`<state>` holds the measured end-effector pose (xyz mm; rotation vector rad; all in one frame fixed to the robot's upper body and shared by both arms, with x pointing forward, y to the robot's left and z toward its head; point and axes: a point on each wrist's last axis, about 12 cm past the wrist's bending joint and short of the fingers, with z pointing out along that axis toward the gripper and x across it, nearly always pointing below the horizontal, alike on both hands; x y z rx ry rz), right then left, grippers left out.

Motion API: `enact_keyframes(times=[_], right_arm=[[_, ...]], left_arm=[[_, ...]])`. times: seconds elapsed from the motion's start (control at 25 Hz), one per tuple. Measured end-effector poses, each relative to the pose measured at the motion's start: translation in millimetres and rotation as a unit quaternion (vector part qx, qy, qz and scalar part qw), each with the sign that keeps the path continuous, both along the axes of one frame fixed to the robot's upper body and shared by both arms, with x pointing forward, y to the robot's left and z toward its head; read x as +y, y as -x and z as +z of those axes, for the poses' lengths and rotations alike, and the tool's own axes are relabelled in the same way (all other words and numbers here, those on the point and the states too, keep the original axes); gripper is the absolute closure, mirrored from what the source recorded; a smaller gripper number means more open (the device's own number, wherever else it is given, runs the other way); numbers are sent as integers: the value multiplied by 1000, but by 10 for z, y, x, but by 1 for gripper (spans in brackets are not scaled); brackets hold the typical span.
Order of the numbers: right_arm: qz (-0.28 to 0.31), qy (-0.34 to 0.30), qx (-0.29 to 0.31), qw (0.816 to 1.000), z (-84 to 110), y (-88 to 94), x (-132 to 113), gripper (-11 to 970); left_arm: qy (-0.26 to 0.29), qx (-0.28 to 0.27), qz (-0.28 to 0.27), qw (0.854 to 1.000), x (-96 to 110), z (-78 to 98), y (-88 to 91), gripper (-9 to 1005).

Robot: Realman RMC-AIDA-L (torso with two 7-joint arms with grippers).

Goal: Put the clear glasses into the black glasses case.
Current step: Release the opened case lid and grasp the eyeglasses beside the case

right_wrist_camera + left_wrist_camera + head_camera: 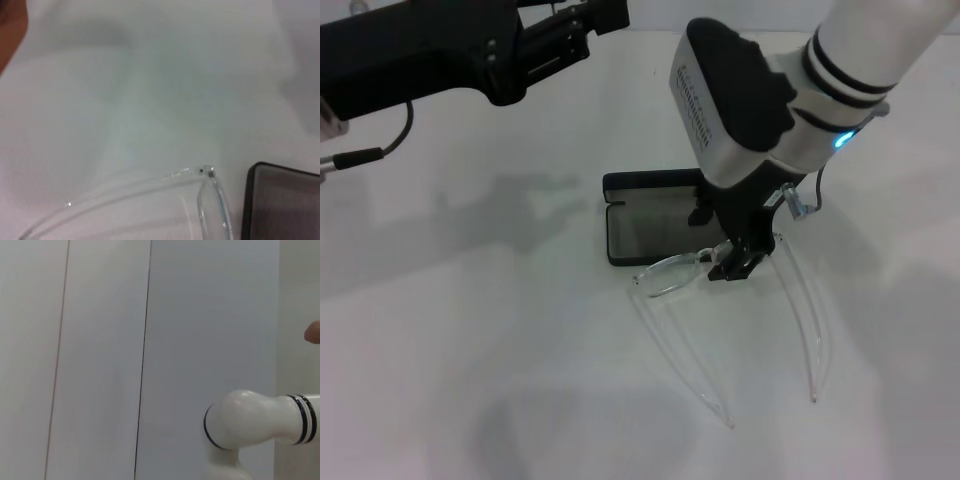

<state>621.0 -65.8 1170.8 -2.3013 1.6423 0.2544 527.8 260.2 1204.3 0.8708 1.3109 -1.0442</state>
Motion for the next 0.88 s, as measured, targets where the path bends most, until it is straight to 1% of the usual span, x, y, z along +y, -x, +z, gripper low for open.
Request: enact_keyframes(times=[0.24,0.72,0.88], right_arm=[[10,6,-11,1000,-105,25,40,330],[14,-2,-5,1000,-158,52,43,436],[14,-4,-2,1000,-167,65,54,602]], left_arm=[[6,6,3,1000,6,-24,-20,677],[7,7,4,1000,4,-60,-21,678],[8,7,5,1000,7,-73,-22,677]])
